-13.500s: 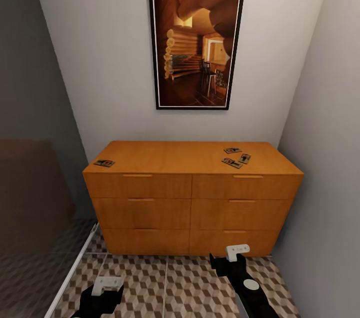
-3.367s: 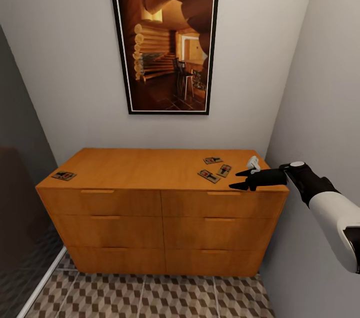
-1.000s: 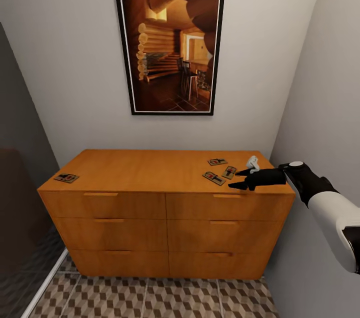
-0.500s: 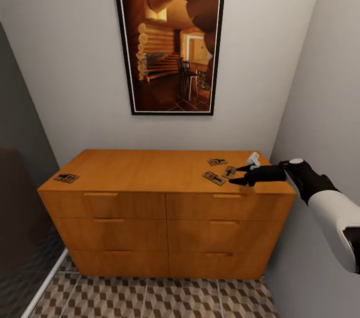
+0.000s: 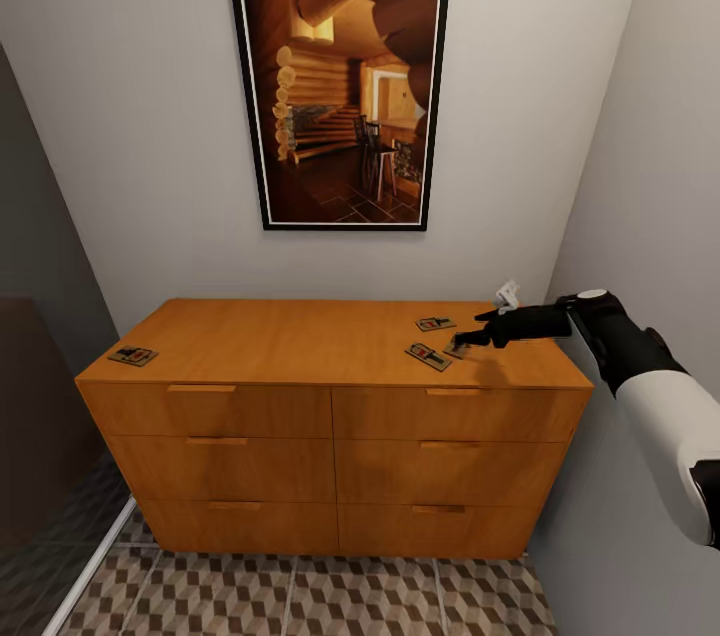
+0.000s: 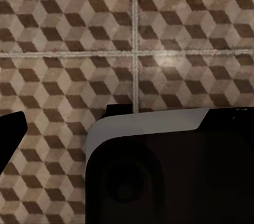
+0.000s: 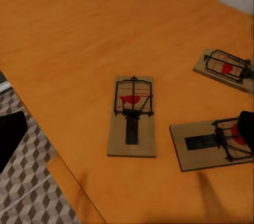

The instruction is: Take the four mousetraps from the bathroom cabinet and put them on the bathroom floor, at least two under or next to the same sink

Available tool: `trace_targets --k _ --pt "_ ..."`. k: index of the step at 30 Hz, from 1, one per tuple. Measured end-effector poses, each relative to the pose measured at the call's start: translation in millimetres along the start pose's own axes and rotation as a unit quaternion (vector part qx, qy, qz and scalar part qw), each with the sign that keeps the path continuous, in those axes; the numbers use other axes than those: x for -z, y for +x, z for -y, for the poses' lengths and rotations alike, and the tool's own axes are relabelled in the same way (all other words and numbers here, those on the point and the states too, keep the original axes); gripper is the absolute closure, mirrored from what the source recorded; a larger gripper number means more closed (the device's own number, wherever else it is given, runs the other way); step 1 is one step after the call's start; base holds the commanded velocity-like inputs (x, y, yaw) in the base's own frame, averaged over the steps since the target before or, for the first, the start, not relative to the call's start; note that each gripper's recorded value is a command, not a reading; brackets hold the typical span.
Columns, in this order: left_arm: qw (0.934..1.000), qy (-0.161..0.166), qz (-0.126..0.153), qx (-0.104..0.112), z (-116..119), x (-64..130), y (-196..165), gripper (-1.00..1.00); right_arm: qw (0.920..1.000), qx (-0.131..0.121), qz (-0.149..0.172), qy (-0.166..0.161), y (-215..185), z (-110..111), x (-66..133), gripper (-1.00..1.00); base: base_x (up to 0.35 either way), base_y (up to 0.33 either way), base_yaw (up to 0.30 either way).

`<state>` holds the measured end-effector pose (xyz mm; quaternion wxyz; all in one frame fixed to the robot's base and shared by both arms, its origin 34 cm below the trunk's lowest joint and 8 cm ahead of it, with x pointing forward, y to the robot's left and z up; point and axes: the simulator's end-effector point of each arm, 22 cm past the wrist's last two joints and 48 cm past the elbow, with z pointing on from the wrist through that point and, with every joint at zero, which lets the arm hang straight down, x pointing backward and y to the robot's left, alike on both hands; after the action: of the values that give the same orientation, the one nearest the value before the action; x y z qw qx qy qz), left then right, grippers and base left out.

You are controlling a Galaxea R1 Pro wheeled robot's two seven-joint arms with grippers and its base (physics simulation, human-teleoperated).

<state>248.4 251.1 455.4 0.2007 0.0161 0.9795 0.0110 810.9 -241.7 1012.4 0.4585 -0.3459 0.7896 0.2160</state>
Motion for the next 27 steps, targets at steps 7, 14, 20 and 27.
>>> trace_targets --k 7,14,20,27 --pt "1.0 -0.003 0.0 -0.001 -4.4 0.0 0.4 -1.0 0.9998 -0.008 0.0 0.016 -28.7 -6.2 5.7 -1.0 0.0 0.0 0.0" --pt "1.0 -0.003 0.0 -0.001 -5.0 0.0 0.5 -1.0 0.9995 -0.012 -0.02 0.023 -39.6 -20.9 -3.5 -1.0 0.0 0.0 0.0" --pt "1.0 -0.003 0.0 -0.001 -5.0 0.0 0.5 -1.0 0.9974 0.01 -0.056 0.046 -34.8 -28.2 -21.9 -1.0 0.0 0.0 0.0" --pt "1.0 -0.003 -0.001 -0.002 -5.1 0.1 1.0 -1.0 0.9926 0.035 -0.095 0.066 -29.9 -39.4 -42.3 -1.0 0.0 0.0 0.0"
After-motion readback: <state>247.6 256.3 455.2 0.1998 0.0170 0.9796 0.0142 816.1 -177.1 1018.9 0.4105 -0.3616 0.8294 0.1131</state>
